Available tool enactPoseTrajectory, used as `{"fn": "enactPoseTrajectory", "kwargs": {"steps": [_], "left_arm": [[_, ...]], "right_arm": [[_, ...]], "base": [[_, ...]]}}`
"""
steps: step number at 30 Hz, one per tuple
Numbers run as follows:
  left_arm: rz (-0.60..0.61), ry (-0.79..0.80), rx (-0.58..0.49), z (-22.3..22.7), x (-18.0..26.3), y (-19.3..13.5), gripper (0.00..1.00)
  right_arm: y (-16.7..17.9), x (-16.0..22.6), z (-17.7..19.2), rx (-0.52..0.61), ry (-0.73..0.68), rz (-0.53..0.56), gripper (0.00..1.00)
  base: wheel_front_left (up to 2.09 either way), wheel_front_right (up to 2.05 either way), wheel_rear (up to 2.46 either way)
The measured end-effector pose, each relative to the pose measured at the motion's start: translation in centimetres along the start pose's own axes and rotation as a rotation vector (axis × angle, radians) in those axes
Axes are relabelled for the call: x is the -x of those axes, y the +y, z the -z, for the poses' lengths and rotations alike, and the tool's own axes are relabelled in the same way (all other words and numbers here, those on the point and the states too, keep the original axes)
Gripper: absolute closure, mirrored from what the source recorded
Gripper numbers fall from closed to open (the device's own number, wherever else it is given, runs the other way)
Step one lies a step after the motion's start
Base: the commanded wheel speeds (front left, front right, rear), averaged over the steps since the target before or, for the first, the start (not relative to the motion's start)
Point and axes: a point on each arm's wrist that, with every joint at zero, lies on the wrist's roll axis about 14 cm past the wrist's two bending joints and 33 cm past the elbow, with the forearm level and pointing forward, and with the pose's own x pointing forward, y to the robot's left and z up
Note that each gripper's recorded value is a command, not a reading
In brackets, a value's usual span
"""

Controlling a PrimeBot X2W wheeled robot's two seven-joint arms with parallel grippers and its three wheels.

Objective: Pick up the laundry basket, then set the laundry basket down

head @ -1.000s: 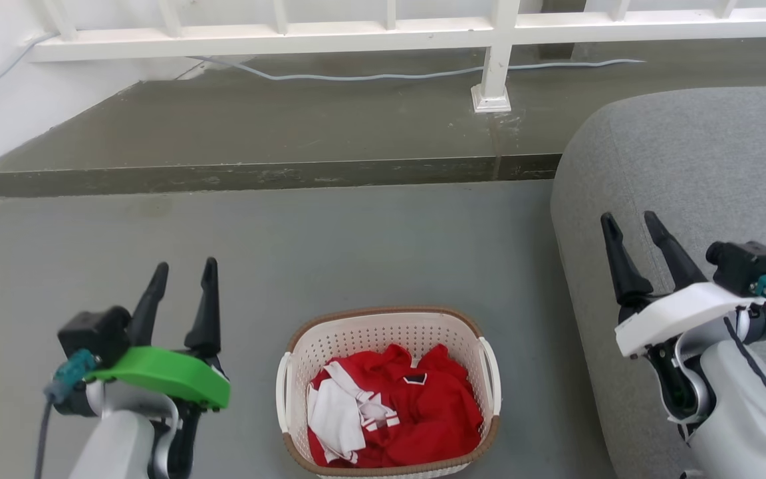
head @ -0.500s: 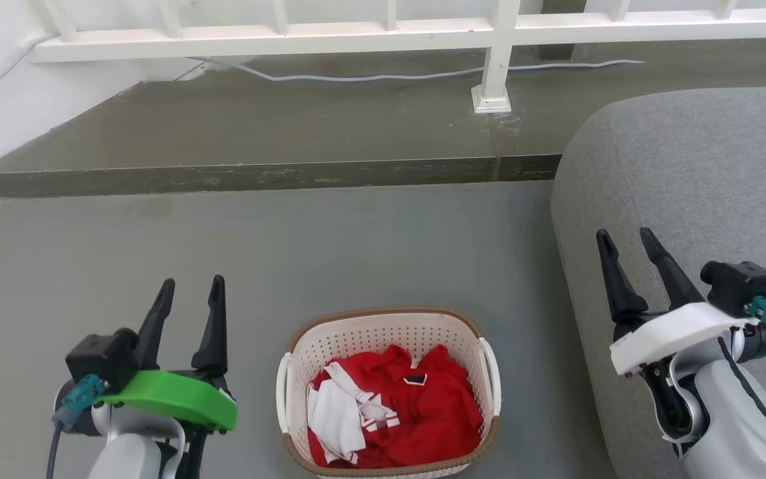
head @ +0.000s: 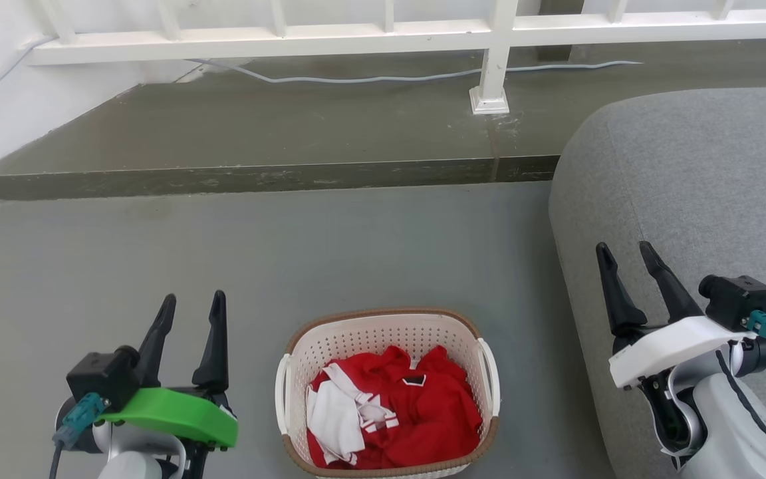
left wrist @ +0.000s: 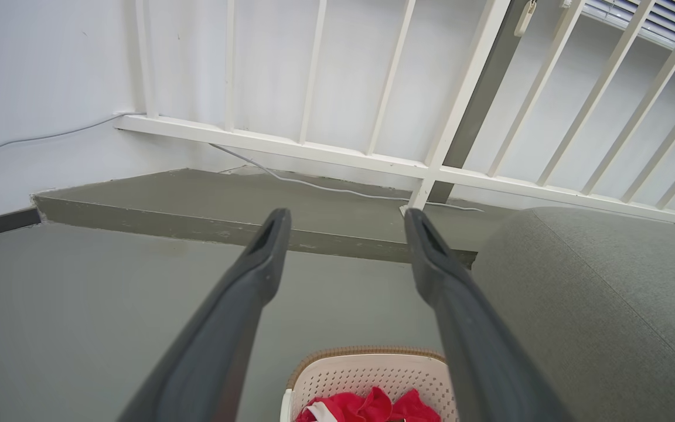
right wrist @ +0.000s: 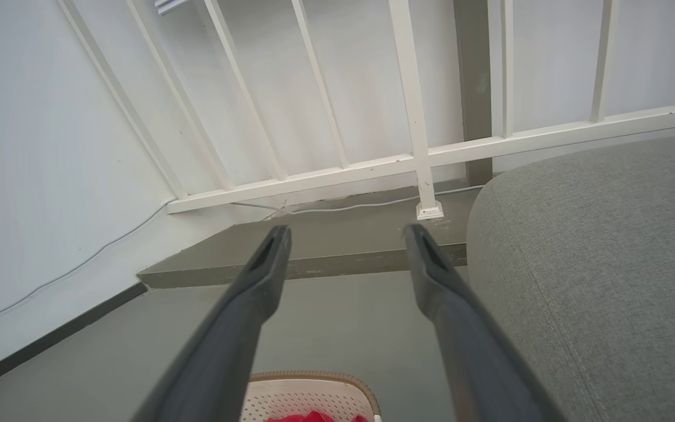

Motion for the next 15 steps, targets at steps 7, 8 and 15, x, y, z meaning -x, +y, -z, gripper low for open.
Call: {"fn": "enactPoseTrajectory", "kwargs": {"steps": [7, 8, 15], "left_arm": [[0.0, -0.006, 0.003, -0.1, 0.0, 0.0, 0.0], [0.004, -0.005, 0.004, -0.1, 0.0, -0.1, 0.0], [-0.027, 0.069, 0.037, 2.4, 1.1, 0.3, 1.0]], "right_arm": [[-0.2, 0.1, 0.0, 0.004, -0.003, 0.008, 0.0], [-0.2, 0.1, 0.1, 0.002, -0.002, 0.01, 0.0], [-0.4, 1.7, 3.1, -0.039, 0.084, 0.043, 1.0]], "base": [[0.0, 0.0, 0.0], [0.0, 0.0, 0.0], [0.0, 0.0, 0.0]]}}
